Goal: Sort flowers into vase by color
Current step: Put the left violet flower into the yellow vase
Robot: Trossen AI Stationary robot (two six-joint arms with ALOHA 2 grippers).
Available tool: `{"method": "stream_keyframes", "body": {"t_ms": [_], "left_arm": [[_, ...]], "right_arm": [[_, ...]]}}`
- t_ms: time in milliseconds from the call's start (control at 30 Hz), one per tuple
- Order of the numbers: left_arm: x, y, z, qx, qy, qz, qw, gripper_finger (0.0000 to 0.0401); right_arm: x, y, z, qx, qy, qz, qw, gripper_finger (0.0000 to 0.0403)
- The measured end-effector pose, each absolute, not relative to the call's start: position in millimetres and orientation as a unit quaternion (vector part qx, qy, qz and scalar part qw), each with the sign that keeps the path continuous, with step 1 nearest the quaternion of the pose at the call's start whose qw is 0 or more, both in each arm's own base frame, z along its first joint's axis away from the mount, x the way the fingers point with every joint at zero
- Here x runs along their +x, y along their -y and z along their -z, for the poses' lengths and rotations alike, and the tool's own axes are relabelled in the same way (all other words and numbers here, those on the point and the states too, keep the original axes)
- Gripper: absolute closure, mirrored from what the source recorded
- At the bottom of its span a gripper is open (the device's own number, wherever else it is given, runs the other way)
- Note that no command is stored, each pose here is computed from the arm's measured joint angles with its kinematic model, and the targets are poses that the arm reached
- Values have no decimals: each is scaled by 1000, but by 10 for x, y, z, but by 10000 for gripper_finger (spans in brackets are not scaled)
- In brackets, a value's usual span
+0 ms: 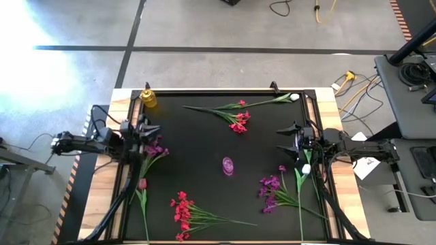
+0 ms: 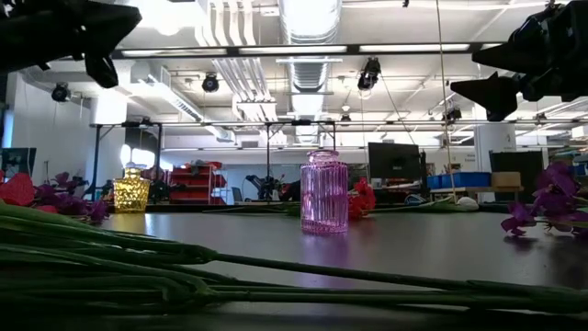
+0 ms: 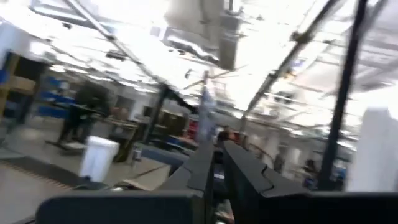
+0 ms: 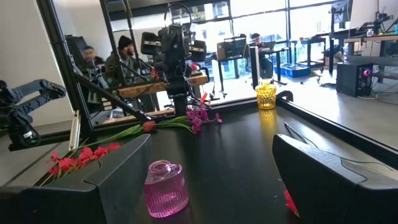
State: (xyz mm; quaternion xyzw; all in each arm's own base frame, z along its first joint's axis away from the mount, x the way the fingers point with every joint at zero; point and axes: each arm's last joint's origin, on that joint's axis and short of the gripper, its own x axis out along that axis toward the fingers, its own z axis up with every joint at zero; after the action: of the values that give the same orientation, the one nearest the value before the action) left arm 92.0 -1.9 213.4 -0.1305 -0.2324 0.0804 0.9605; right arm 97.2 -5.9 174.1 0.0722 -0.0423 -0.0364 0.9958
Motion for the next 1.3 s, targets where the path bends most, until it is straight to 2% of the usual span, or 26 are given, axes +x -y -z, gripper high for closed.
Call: {"method": "stream_keyframes", "body": {"t_ms": [233,333,433,500,600,700,800,900,1167,1300], "left_arm": [[1134,43,-2164,-114,151,-92,978,380],[1271,58,-2223,-102,46,-102,988,379],[1372,69,-2264,-143,-106,-126,976,375],[1385,70,-2261,-183,-220,-163,944,373],[1356,67,-2269,-243,-359,-248,866,372],[1318,70,-2264,-267,-463,-323,781,371],[1313,94,-2214,-274,-549,-354,706,363],[1352,124,-2107,-285,-602,-361,653,340],[1548,154,-1899,-274,-645,-407,586,226],[1637,143,-1754,-285,-676,-419,534,193]], "right_arm": [[972,59,-1742,72,42,36,996,76],[972,59,-1742,72,43,36,996,76],[972,59,-1741,72,42,36,996,76],[972,59,-1742,72,42,36,996,76],[972,59,-1742,72,42,36,996,76],[972,59,-1741,72,42,36,996,76],[972,59,-1741,72,42,36,996,76],[972,59,-1742,72,43,36,996,76],[972,59,-1742,72,42,36,996,76],[972,59,-1741,72,42,36,996,76]]}}
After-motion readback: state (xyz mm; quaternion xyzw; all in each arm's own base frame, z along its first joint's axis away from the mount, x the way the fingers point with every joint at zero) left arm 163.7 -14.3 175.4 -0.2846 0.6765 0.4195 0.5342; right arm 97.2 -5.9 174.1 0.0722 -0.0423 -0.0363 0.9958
